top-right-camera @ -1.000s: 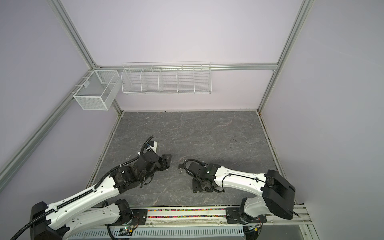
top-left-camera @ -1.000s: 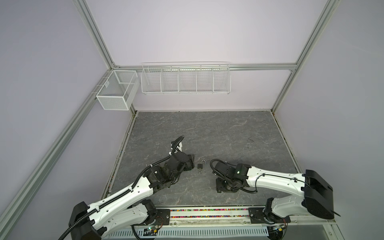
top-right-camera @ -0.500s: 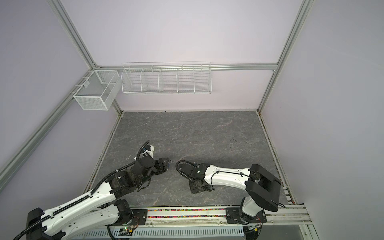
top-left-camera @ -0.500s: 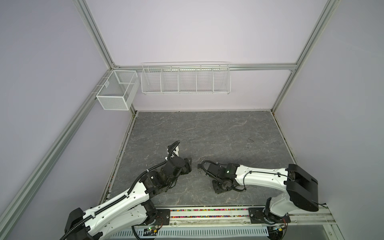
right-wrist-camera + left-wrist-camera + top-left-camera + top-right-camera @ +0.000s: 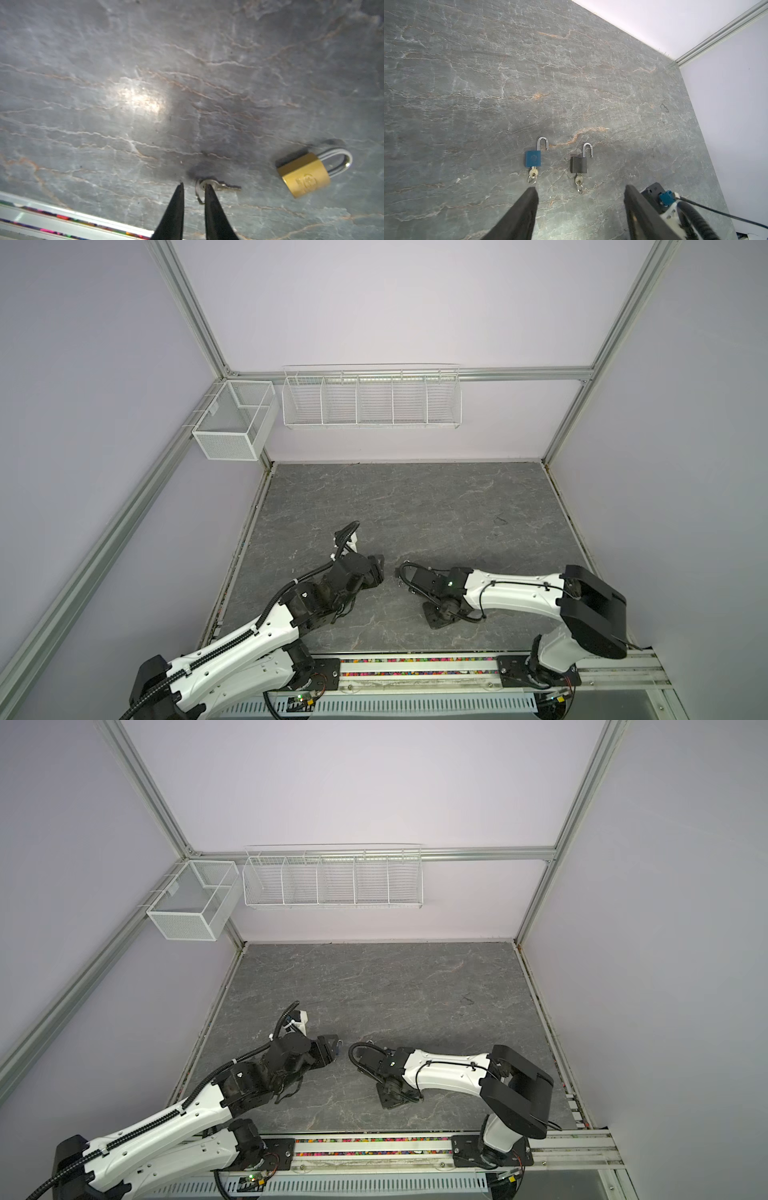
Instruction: Unlock with the key
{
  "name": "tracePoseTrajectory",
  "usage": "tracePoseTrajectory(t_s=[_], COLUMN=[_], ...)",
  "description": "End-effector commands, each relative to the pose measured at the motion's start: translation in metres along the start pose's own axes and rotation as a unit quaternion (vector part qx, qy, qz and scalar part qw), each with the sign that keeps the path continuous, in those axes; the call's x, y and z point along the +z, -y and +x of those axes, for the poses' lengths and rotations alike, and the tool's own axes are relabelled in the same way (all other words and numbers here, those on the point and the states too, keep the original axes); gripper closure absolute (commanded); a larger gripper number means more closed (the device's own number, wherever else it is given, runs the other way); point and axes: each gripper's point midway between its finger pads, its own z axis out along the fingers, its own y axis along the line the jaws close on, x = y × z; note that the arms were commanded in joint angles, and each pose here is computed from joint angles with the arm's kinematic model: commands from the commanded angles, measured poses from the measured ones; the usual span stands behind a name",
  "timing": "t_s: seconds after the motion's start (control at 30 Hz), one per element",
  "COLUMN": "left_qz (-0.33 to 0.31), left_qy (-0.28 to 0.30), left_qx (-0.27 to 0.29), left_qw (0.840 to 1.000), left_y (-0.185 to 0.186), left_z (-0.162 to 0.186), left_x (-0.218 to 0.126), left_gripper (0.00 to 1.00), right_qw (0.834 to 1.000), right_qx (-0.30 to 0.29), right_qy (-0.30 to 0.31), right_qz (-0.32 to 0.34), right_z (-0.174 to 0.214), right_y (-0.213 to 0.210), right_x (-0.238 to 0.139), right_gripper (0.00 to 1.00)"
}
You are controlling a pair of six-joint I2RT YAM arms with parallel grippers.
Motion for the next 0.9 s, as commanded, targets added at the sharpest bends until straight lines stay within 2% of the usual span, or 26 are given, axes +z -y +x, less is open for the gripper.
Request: tracePoseTrajectory(t_s=[0.0,0.13,0.57,0.87], left_qz=[-0.002,0.002,0.010,0.035], left_qy=[0.008,0.007,0.008,-0.005], left_qx=[-0.014,-0.017,-0.044,-0.077], left_qw=[1.000,1.000,0.999,0.996], left_y=[-0.001,0.001,0.005,0.004], left_z=[-0.003,-0.003,-0.008,-0.015], left_x=[0.001,0.002,-0.002,-0.010], left_gripper=[0.34,0.34,0.34,0.34], right_qw=[1.000,0.999,0.998,0.990], right_qx=[-0.007,-0.012,-0.048,-0.121], right_qy=[-0.008,-0.010,0.007,0.074], right_qz=[0.021,0.035,0.033,-0.006], right_z=[0.005,0.006,0.000,-0.021], right_y=[0.009,0.015,0.013,-0.002], right_x=[0.008,0.011,0.008,-0.019], right_gripper=[0.80,0.80,0.94,0.94])
